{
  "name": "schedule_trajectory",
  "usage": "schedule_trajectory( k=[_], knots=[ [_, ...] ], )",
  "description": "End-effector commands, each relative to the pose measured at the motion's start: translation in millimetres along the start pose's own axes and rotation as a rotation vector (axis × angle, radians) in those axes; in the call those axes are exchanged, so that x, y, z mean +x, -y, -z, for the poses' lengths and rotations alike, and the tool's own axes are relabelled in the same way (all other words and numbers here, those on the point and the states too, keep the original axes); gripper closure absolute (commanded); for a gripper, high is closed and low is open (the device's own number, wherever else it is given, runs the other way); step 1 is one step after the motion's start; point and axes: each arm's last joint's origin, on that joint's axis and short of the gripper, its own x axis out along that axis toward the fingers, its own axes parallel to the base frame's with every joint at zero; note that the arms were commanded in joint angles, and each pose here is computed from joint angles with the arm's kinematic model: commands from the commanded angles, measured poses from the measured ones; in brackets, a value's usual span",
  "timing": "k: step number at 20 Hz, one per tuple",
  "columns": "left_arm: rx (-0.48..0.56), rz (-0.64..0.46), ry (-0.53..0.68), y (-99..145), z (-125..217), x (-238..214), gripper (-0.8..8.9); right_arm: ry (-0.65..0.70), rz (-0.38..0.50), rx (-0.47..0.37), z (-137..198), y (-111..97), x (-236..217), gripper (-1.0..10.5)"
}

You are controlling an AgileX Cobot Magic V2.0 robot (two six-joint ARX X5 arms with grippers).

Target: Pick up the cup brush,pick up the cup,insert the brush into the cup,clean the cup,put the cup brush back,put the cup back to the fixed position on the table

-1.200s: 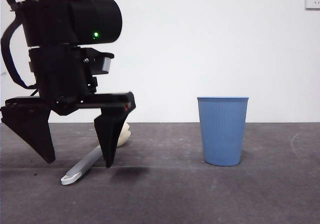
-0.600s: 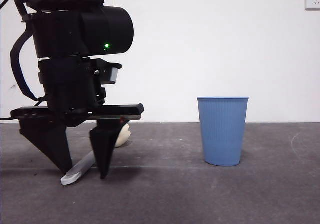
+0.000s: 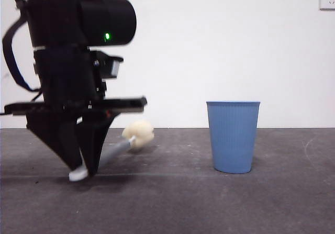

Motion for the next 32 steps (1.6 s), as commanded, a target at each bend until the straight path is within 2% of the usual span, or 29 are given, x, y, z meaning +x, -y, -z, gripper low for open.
schedule_trajectory(
  k=[1,4,9,13,18,24,27,28,32],
  knots=[
    [0.001,0.014,0.039,-3.2,-0.9,-11.9,8.18,0.005,-0.001,0.043,-1.5,0.1,0.3,3.8],
    [0.004,0.041,0.097,-8.5,-1.6,-32.3,8.19,-0.005,-0.001,0.052,-3.2,1.4,2.6,3.8],
    [0.098,0.088,0.208,-21.0,8.3,-81.0,8.2,0.032,-0.012,0.011,-9.3,6.1,13.6,3.8],
    [0.13,0.162,0.342,-38.2,29.0,-132.9,8.2,-0.016,-0.092,0.039,11.1,25.9,61.6,3.8],
    [0.126,0.231,0.441,-63.0,66.1,-179.2,8.2,0.059,-0.115,0.09,25.2,42.3,104.6,3.8],
    [0.122,0.253,0.475,-76.1,87.4,-195.9,8.2,0.023,-0.153,0.073,44.9,53.0,151.3,3.9],
    [0.125,0.245,0.454,-76.9,89.2,-194.8,8.2,0.042,-0.122,0.042,53.1,56.6,170.4,3.9],
    [0.125,0.246,0.453,-76.8,89.1,-194.8,8.2,0.041,-0.085,0.038,54.3,58.0,175.8,4.1],
    [0.13,0.272,0.456,-75.8,88.5,-195.4,8.2,0.015,-0.09,0.001,52.6,59.4,201.2,4.1]
  ],
)
